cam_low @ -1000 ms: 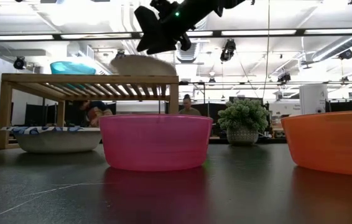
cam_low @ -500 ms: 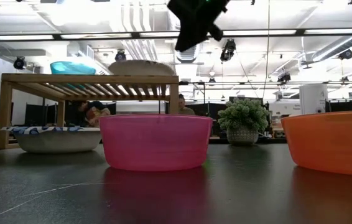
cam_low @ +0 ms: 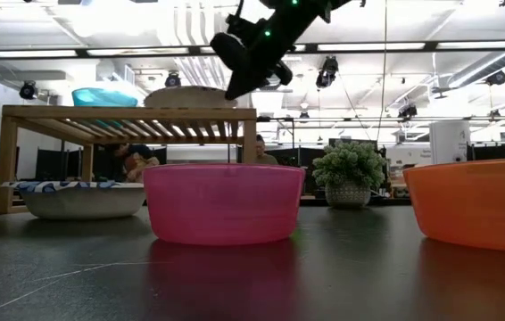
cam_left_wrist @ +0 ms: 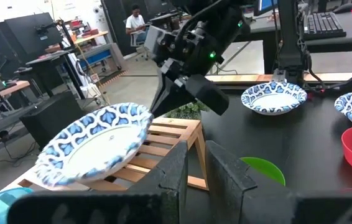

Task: Place and stack bowls onto a shelf
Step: Put the white patterned bowl on the shelf, then stack the white bowl on top of the other white patterned bowl

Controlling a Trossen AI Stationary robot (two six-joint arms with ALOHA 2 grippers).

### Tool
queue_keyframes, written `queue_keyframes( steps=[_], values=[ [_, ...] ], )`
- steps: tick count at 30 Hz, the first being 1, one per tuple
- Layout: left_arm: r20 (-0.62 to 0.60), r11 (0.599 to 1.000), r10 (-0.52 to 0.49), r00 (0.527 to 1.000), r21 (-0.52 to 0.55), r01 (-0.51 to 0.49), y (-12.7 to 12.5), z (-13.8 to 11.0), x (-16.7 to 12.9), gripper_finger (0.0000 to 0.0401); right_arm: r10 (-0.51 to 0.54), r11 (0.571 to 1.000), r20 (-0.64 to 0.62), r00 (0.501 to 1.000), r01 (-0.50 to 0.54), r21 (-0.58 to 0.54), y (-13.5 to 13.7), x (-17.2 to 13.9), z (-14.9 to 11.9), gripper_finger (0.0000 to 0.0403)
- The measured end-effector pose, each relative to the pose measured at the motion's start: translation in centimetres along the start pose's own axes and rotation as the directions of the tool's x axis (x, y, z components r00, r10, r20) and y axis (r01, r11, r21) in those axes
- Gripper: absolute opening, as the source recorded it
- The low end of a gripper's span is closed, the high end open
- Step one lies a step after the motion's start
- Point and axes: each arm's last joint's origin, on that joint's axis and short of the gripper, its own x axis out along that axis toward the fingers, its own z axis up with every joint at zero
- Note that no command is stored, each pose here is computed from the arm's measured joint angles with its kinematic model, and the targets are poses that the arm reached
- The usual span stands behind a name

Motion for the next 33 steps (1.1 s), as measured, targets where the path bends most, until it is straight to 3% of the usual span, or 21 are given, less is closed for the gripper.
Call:
queue_keyframes(
  steps=[6, 10, 15, 19, 26, 33],
  values=[
    [0.000, 1.000, 0.000, 1.000, 0.000, 0.000, 0.0, 0.0, 0.0, 0.0038, -0.013, 1.000, -0.042, 0.999, 0.012, -0.019, -0.4, 0.1, -0.3, 0.0013],
    [0.000, 1.000, 0.000, 1.000, 0.000, 0.000, 0.0, 0.0, 0.0, 0.0038, -0.005, 0.999, -0.132, 0.991, 0.001, -0.033, 0.0, -2.0, -0.8, 0.0013],
    [0.001, 1.000, -0.001, 1.000, -0.009, 0.001, 0.0, 0.0, 0.0, 0.0038, 0.013, 0.993, -0.206, 0.979, -0.037, -0.113, 2.5, -5.6, -1.9, 0.0013],
    [0.003, 0.999, -0.003, 1.000, -0.041, 0.003, -0.1, 0.1, 0.0, 0.0038, 0.026, 0.978, -0.182, 0.983, -0.063, -0.199, 5.4, -9.0, -3.0, 0.0013],
    [-0.034, 0.993, -0.055, 0.998, -0.105, 0.052, -0.7, -0.2, 0.1, 0.0038, 0.149, 0.934, -0.160, 0.976, -0.192, -0.300, 8.6, -13.4, -7.1, 0.0013],
    [-0.131, 0.973, -0.131, 0.983, -0.205, 0.103, -3.5, -1.8, 0.7, 0.0038, 0.267, 0.891, -0.108, 0.958, -0.288, -0.351, 8.0, -16.3, -11.7, 0.0013]
  ],
)
